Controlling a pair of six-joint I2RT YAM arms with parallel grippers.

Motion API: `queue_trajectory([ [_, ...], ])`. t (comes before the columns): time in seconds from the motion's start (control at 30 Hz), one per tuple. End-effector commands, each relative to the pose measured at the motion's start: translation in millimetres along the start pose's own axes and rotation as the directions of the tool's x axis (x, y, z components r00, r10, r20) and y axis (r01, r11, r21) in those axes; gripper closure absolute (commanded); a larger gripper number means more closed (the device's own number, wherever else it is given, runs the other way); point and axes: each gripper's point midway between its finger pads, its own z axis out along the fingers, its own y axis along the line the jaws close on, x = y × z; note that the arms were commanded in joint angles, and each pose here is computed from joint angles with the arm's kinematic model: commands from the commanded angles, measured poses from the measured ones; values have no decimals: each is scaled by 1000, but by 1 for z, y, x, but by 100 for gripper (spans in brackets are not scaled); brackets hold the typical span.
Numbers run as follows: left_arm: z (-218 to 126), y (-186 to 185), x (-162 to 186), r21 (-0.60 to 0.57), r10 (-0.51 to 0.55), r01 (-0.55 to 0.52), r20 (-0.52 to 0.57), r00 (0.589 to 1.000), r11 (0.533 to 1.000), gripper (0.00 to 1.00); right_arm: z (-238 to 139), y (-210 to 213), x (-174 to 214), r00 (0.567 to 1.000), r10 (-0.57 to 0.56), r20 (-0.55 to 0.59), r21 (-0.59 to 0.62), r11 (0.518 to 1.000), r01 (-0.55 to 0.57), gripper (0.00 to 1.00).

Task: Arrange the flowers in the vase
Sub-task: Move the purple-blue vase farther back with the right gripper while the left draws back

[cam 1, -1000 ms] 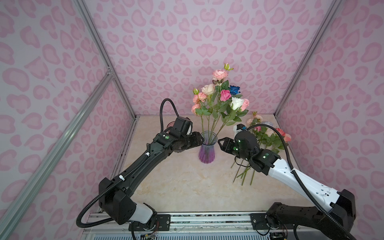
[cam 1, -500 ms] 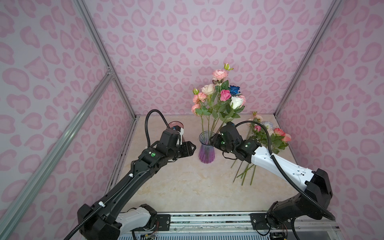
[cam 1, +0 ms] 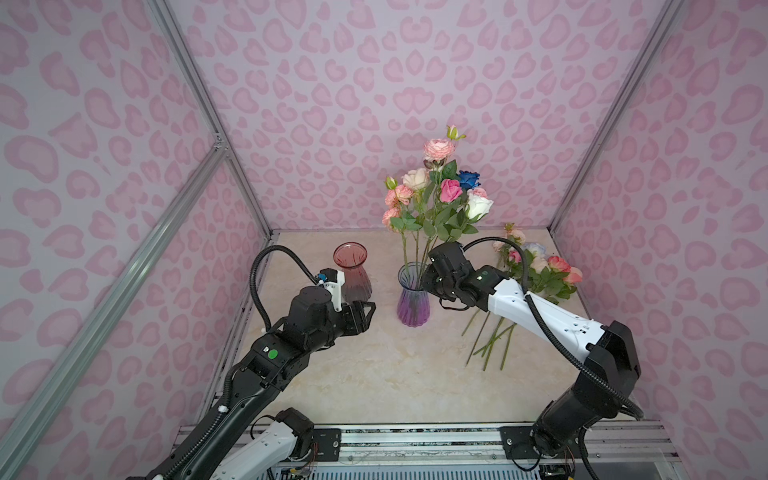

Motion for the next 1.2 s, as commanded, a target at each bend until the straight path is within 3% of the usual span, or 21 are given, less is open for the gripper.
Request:
queue_trajectory([
  [0.0,-2,1,-2,-4,26,-26,13,1000,1000,35,4,-12,4,996,-66,-54,49,996,69,70],
  [0.33,-6,3,0,-8,33,-33,17,999,999,35,-3,-9,-10,984,-158,-84,70,984,164,80],
  [0.77,-7,6,4,-13,26,-26,15,1000,1000,35,-2,-25,6,971,-190,-143,81,976,203,75],
  [1.17,-7,9,6,-17,24,-24,21,999,1000,35,-2,-23,4,971,-198,-133,62,976,208,95],
])
